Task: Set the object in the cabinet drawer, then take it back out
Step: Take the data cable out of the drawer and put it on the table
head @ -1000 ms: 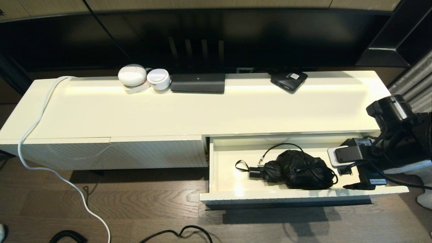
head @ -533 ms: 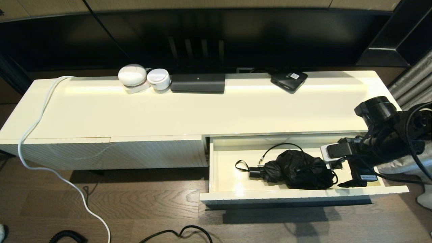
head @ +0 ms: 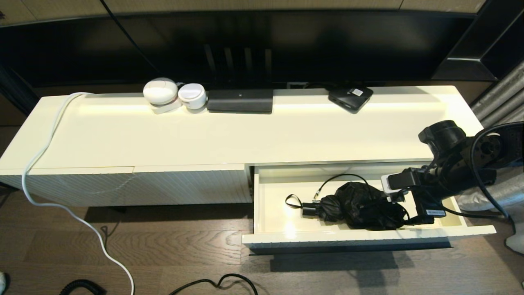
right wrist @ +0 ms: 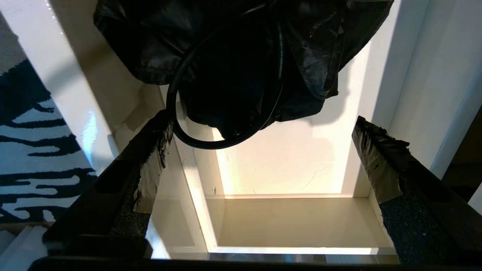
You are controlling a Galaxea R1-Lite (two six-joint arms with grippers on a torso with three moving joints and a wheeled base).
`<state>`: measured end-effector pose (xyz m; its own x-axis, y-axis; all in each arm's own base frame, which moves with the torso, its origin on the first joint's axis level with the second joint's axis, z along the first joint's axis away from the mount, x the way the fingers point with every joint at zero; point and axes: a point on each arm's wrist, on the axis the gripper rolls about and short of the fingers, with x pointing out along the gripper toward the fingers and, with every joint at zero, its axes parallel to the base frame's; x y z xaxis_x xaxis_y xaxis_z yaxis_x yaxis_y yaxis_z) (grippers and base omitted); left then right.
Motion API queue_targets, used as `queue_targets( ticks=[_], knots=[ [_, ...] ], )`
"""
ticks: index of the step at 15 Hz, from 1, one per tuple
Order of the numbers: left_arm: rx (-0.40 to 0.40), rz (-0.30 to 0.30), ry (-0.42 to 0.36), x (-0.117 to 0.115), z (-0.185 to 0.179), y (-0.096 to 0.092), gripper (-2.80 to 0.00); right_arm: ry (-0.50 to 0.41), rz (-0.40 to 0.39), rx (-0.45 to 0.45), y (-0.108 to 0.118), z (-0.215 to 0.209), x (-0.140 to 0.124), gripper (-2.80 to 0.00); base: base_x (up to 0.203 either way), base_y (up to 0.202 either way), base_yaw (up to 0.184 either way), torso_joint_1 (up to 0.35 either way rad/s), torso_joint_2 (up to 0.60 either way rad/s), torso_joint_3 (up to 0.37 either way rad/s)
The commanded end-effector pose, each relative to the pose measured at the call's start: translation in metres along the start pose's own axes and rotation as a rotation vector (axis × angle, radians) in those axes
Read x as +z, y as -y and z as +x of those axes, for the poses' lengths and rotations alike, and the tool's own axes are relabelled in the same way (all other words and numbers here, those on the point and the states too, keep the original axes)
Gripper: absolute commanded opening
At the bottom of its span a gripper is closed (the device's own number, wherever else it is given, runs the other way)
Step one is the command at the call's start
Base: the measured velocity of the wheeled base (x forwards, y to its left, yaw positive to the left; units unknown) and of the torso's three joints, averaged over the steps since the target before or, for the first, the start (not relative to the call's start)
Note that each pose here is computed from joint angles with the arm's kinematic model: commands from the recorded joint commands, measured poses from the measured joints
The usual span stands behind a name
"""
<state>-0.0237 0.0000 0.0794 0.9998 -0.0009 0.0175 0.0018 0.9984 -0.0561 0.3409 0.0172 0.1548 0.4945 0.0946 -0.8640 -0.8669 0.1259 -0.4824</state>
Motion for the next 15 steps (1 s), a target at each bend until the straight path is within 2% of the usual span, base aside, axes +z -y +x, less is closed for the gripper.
queue_targets(
  ticks=[1,8,9,15],
  knots=[
    [0.001,-0.001,-0.001,0.0001,0.0001,0.0000,-2.80,-0.001,-0.008,0.007,0.0017,0.0045,0.0001,0.00,0.000,0.000,0.000,0.000,0.00,0.000],
    [-0.002,-0.001,-0.001,0.0001,0.0001,0.0000,-2.80,-0.003,-0.007,0.020,0.0007,0.0092,-0.0004,0.00,0.000,0.000,0.000,0.000,0.00,0.000],
    [0.000,-0.001,-0.001,0.0001,0.0001,0.0000,-2.80,-0.001,-0.006,0.017,0.0012,0.0090,-0.0002,-2.80,0.000,0.000,0.000,0.000,0.00,0.000],
    [0.001,-0.001,-0.001,0.0001,0.0001,0.0000,-2.80,-0.003,0.005,0.023,-0.0012,0.0123,-0.0004,-2.80,0.000,0.000,0.000,0.000,0.00,0.000]
  ],
)
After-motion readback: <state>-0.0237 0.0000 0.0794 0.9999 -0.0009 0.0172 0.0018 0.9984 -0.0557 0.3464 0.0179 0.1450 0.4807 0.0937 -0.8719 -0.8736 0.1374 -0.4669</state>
